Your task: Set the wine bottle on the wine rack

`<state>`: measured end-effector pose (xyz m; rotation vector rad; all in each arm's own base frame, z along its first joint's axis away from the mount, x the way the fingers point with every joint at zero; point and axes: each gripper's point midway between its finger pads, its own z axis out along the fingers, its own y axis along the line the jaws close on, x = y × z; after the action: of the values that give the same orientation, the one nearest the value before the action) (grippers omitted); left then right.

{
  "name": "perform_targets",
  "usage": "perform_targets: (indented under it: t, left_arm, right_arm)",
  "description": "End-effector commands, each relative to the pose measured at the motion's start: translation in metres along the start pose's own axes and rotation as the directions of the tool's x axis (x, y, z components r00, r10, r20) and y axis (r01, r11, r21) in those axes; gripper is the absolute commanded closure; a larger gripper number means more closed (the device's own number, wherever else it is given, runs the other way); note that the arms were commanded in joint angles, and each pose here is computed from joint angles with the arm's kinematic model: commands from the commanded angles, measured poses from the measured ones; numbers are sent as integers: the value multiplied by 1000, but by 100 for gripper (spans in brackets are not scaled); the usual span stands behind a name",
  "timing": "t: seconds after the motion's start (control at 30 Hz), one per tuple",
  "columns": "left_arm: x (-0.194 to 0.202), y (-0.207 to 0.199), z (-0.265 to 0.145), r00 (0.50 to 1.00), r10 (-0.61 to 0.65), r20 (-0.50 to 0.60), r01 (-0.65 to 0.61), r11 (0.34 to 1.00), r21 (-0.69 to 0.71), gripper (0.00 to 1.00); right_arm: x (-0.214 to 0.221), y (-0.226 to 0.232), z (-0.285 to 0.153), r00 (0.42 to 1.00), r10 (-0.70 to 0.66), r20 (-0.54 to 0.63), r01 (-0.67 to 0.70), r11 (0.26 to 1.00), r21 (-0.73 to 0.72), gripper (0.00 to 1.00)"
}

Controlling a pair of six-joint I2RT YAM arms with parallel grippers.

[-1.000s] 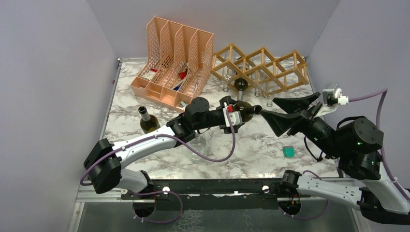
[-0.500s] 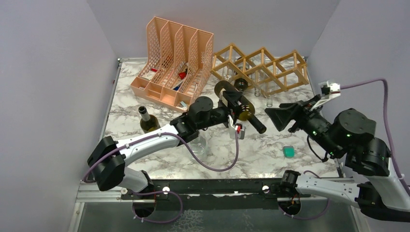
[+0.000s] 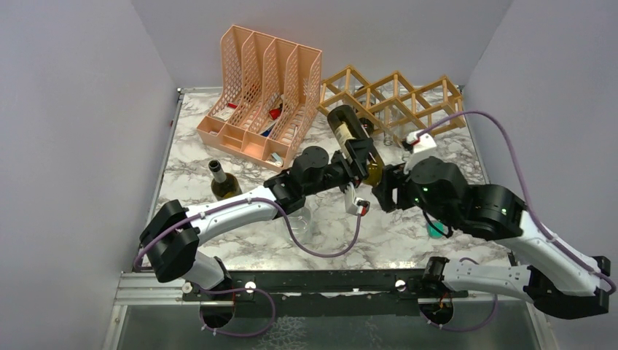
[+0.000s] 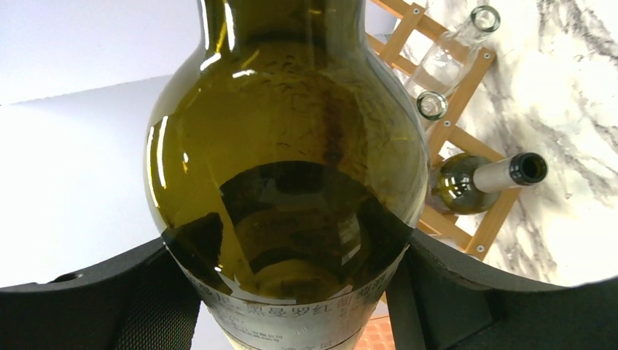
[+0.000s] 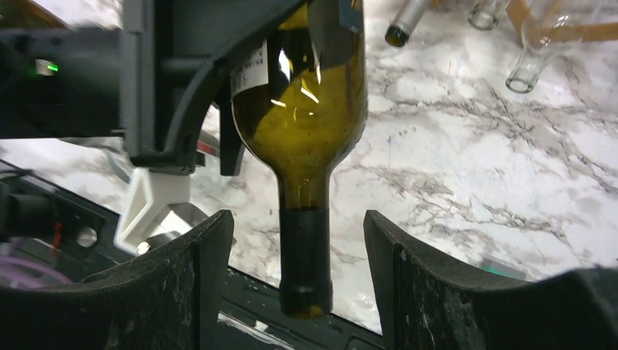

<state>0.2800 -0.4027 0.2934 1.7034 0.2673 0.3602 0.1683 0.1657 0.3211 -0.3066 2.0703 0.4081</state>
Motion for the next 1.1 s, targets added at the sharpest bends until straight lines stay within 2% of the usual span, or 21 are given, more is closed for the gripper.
perform_targets:
  t: [0.0, 0.47, 0.77, 1.07]
  left_arm:
    - [5, 79, -15, 991, 127, -53, -135, 970, -202, 100]
    - [1, 73, -25, 991, 125, -40, -130, 973, -191, 100]
    - [-3, 76, -33, 993, 115, -30, -119, 972, -203, 100]
    - [-3, 75, -33, 995, 101, -24, -104, 974, -201, 100]
  right_arm:
    - [22, 3, 15, 993, -56, -99, 59, 998, 28, 32]
    - [38, 4, 39, 984, -89, -153, 101, 993, 66, 41]
    - [38, 8, 64, 980, -92, -179, 93, 996, 1, 46]
    - [38, 9, 85, 974, -98, -204, 92, 995, -38, 56]
